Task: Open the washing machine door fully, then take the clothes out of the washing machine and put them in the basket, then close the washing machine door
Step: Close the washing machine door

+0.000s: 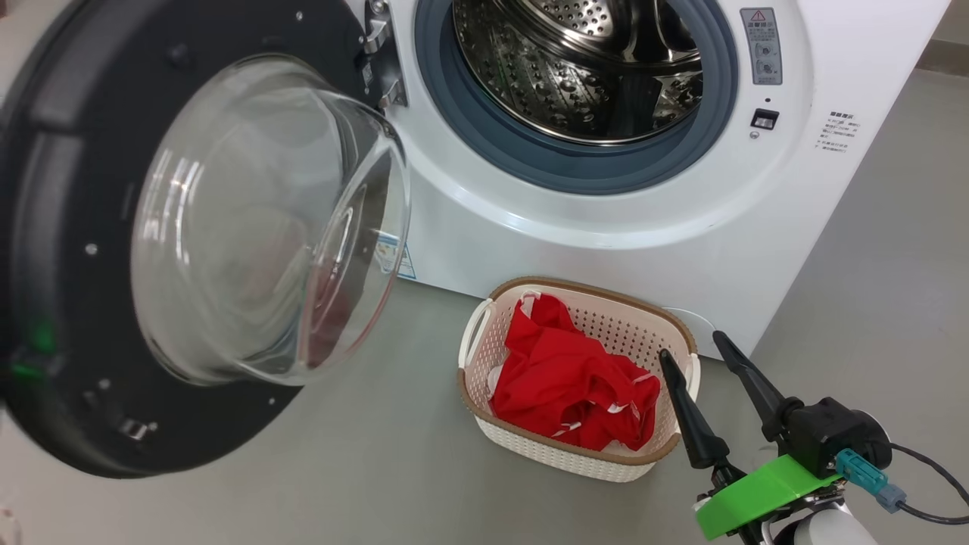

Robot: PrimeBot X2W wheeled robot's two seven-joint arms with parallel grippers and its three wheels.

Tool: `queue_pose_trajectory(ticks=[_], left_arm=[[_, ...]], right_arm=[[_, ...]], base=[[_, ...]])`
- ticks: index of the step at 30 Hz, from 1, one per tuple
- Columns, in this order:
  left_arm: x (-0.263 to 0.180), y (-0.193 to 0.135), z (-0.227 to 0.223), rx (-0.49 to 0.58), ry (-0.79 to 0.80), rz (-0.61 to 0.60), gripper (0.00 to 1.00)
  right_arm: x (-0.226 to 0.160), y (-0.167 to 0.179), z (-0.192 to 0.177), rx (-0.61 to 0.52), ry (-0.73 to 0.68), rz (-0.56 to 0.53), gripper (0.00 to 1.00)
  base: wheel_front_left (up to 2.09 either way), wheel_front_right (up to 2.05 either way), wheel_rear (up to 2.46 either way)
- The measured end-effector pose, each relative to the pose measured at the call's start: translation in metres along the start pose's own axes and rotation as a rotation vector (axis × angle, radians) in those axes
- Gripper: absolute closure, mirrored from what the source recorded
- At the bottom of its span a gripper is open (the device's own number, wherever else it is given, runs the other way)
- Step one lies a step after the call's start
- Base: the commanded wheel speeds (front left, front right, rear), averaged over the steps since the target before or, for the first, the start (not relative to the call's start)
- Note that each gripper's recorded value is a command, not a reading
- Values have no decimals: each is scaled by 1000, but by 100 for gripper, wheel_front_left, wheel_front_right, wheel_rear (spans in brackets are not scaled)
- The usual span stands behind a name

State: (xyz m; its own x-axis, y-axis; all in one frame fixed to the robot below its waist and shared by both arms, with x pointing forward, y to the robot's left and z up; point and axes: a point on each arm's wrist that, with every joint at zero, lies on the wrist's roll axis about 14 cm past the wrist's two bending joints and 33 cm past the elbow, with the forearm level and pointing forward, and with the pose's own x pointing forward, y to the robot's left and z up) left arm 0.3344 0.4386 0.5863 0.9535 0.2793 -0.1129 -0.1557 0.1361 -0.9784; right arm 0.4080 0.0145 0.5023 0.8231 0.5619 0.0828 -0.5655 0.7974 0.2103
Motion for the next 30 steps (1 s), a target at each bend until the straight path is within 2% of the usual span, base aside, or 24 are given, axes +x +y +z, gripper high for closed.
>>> queue_pose_trajectory(ticks=[9, 18, 24, 30], left_arm=[[-13, -11, -33, -33, 64, -77, 100], [-28, -29, -53, -21, 113, -126, 100], [-28, -36, -92, -81, 217, -162, 100], [-31, -40, -130, -97, 294, -177, 100]], right_arm=[[1, 2, -1, 7, 2, 4, 0], [0, -1, -5, 16, 9, -7, 0], [-3, -7, -6, 20, 11, -27, 0], [-5, -13, -6, 26, 8, -45, 0]], base=[[0, 0, 0], [0, 0, 0], [0, 0, 0], [0, 0, 0]])
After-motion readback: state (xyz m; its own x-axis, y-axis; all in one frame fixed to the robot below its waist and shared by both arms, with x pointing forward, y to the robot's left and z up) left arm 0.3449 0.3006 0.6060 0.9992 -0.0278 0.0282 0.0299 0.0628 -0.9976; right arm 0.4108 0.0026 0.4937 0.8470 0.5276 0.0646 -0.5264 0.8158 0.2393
